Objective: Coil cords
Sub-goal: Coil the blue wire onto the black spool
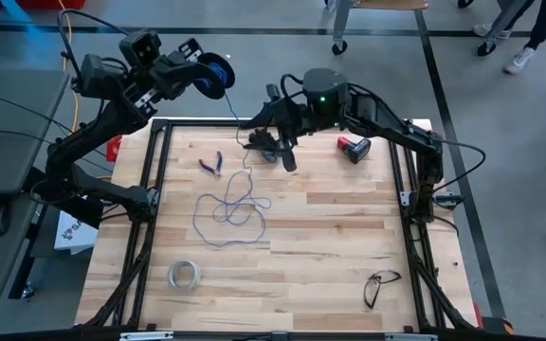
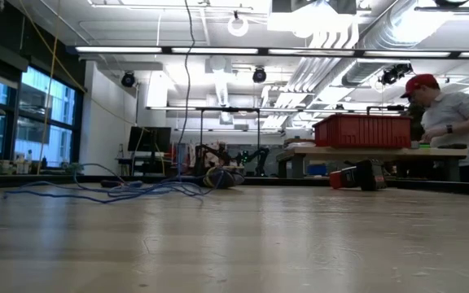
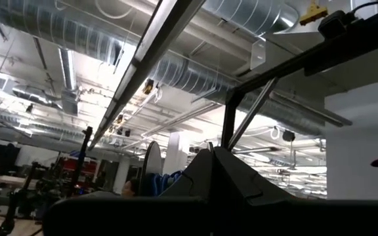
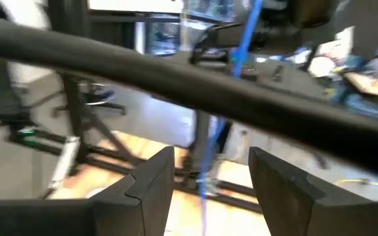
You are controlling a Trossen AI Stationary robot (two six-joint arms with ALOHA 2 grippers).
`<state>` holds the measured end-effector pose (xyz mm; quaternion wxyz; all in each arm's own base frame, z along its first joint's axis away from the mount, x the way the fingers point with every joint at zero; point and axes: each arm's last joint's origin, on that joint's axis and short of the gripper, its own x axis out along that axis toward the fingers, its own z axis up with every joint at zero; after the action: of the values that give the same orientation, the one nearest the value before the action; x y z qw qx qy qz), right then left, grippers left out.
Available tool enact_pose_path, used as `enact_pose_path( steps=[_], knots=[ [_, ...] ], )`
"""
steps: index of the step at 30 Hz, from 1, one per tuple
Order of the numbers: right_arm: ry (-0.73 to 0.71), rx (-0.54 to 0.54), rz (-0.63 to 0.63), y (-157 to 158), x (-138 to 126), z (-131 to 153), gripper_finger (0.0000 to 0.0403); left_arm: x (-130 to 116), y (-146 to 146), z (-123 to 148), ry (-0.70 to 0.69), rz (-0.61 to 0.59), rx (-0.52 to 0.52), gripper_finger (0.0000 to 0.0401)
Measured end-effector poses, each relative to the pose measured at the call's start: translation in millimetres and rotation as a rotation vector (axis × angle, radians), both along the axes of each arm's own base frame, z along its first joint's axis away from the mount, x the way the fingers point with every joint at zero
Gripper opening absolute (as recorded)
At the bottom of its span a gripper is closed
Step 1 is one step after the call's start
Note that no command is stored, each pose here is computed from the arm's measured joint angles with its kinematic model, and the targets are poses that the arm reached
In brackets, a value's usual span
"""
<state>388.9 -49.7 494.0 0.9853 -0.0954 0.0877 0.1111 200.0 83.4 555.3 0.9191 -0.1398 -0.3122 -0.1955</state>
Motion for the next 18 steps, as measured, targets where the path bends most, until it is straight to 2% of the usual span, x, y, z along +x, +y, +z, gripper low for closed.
enact_pose_path(
  steps=[4, 7, 18],
  knots=[
    [-0.015, -0.021, -0.044, -5.3, 3.4, -1.1, 0.019, 0.0, 0.2, 0.1, -0.002, 0.004, -0.004, 0.0],
    [-0.009, 0.009, -0.018, -7.1, 7.7, -4.7, 0.0186, 0.0, 0.2, 0.1, -0.003, 0.005, -0.005, 0.0],
    [0.009, 0.004, -0.016, -7.4, 12.4, -10.3, 0.0165, -0.8, 2.1, 0.2, -0.009, 0.027, -0.002, 0.0]
  ],
)
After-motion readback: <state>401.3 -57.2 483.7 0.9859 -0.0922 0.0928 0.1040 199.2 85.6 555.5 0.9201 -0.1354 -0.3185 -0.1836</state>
